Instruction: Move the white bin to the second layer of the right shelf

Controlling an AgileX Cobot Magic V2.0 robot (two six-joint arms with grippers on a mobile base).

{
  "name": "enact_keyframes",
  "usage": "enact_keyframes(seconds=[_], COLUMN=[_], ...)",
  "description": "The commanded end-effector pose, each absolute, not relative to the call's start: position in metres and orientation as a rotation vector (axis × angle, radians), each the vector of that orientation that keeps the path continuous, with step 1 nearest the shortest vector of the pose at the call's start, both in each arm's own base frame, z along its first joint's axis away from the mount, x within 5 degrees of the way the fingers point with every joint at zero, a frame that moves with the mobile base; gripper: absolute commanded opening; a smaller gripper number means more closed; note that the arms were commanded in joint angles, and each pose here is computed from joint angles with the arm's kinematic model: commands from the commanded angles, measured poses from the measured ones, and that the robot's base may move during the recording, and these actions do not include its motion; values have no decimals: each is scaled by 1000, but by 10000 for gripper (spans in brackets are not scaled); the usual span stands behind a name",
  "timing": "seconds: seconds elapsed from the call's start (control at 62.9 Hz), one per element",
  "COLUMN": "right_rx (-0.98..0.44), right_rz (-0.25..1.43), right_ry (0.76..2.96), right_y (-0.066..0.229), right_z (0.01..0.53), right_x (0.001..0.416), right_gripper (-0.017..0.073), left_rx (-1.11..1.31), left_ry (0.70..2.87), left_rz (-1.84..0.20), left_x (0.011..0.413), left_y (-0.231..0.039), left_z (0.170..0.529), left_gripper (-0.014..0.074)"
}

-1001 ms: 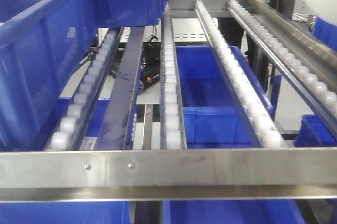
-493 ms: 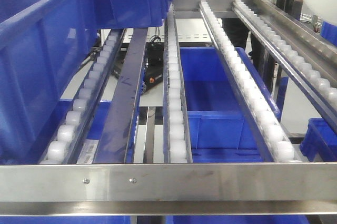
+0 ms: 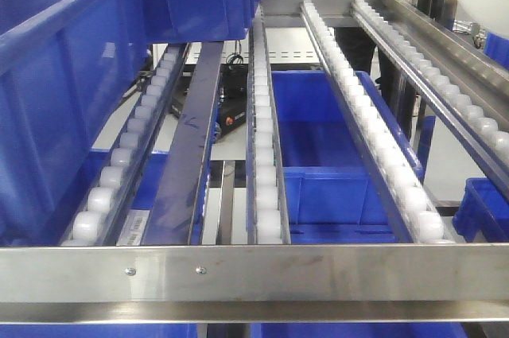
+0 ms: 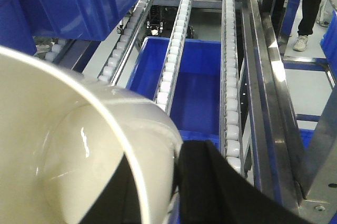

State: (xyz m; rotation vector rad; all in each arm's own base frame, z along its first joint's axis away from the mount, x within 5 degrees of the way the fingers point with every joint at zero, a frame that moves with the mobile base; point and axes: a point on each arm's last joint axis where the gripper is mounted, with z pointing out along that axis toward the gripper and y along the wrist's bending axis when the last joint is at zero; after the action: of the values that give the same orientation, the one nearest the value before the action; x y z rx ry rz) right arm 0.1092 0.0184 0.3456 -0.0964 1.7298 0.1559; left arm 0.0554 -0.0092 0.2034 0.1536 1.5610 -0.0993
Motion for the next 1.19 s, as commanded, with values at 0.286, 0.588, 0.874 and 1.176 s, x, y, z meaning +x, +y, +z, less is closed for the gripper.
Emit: enact_keyframes(seconds=[0.286, 0.588, 0.874, 1.176], right_rx=[-96, -96, -96, -96], right_rz=[161, 161, 161, 161], right_ry=[1598, 1598, 1598, 1599], right_y=[18, 18, 18, 18], right_z=[365, 365, 365, 365], right_x=[109, 109, 109, 109], right_gripper=[57, 57, 57, 57], left_rx=[139, 139, 139, 139], left_ry=[1501, 1501, 1501, 1501], left_rz=[-107, -107, -107, -107], left_x=[56, 56, 56, 56], left_y=[-9, -9, -9, -9], left_z=[199, 199, 199, 199], left_gripper=[85, 85, 85, 85])
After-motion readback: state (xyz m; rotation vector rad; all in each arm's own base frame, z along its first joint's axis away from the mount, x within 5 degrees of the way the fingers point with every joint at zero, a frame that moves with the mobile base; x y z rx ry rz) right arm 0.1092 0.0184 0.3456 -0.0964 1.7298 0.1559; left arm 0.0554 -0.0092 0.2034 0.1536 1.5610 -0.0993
